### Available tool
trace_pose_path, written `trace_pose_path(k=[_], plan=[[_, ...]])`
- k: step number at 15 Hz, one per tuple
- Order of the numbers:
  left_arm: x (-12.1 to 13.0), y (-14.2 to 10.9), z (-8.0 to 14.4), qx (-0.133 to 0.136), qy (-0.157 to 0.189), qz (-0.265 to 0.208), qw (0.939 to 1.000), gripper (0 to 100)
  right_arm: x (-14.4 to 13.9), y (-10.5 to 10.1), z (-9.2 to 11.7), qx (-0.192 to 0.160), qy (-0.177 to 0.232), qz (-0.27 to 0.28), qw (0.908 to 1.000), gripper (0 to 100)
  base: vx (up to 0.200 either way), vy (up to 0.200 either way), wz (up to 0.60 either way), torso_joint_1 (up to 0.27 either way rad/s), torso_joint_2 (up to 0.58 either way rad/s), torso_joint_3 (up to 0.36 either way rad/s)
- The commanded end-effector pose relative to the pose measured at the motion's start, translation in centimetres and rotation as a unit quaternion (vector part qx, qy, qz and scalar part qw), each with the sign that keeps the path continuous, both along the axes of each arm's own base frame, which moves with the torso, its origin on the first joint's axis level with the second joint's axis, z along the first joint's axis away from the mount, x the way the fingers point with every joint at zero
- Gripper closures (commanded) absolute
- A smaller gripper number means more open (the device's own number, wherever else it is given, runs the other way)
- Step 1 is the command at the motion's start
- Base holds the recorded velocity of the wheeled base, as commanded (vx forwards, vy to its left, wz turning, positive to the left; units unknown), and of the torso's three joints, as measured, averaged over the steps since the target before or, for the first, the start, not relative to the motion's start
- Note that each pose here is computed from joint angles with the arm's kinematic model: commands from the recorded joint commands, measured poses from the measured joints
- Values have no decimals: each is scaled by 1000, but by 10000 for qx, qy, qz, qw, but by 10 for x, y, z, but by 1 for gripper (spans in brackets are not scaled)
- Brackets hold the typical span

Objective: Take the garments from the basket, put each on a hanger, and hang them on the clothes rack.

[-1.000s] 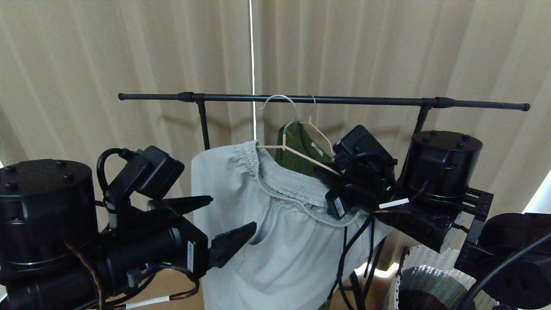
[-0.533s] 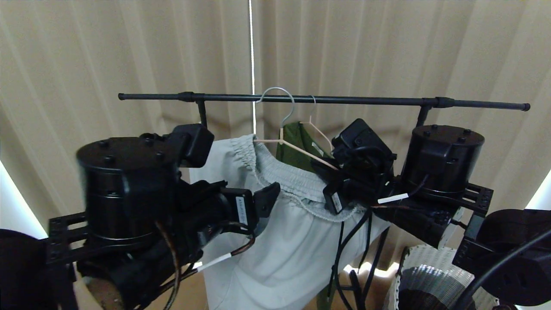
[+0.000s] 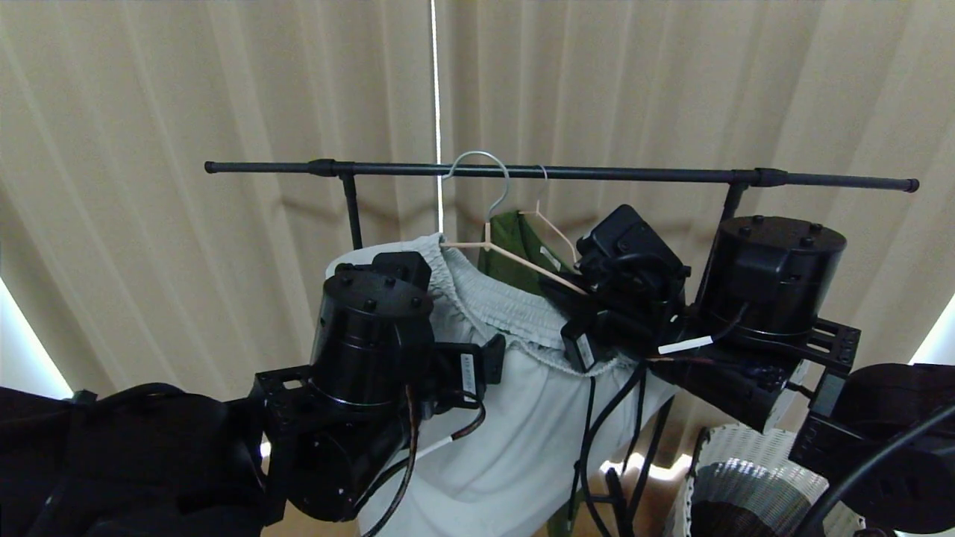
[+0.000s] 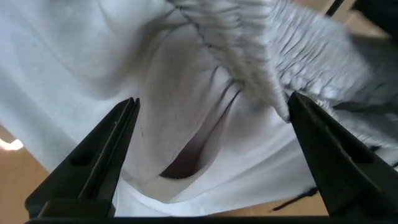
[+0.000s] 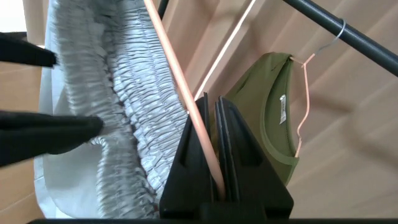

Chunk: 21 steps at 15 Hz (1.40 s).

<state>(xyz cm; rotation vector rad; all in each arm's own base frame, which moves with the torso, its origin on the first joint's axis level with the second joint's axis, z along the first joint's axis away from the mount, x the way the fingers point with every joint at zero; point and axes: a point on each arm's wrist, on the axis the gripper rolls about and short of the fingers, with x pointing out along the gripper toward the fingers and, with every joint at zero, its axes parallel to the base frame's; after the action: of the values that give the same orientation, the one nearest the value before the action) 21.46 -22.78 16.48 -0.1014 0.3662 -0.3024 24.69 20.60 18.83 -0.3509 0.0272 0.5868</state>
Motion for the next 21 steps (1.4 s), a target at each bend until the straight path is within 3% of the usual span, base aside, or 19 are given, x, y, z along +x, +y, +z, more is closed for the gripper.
trace_pose_path(k=[1,3,4,9,12,14,16,19,21], plan=[[2,-1,-4,40,34,9,10000,0,-1,0,1,13,-17,2,10000,100,0,0,0,0,0,0],[1,-1,-2,30,16,7,10000,0,-3,1,0,-2,0,40,10000,100,0,0,0,0,0,0],[1,0,-3,36,21,7,10000,100,-3,2,0,3,-6,48,10000,100,0,0,0,0,0,0],[1,10,-4,105,34,106,9999,100,-8,-4,1,-12,12,32,10000,100,0,0,0,0,0,0],[-11,28,-13,470,23,89,9989,100,0,-9,0,-12,12,-113,9999,100,0,0,0,0,0,0],[-24,44,-13,605,-243,-5,9979,100,7,-17,-3,-66,68,-281,9996,100,0,0,0,0,0,0],[-30,64,6,516,-748,8,9959,100,5,-22,-14,-232,279,-319,9988,100,0,0,0,0,0,0],[-19,83,32,268,-1117,37,9934,100,-1,-24,-28,-409,510,-250,9975,100,0,0,0,0,0,0],[-7,95,40,254,-1253,29,9918,100,-11,-18,-36,-516,620,-66,9967,100,0,0,0,0,0,0]])
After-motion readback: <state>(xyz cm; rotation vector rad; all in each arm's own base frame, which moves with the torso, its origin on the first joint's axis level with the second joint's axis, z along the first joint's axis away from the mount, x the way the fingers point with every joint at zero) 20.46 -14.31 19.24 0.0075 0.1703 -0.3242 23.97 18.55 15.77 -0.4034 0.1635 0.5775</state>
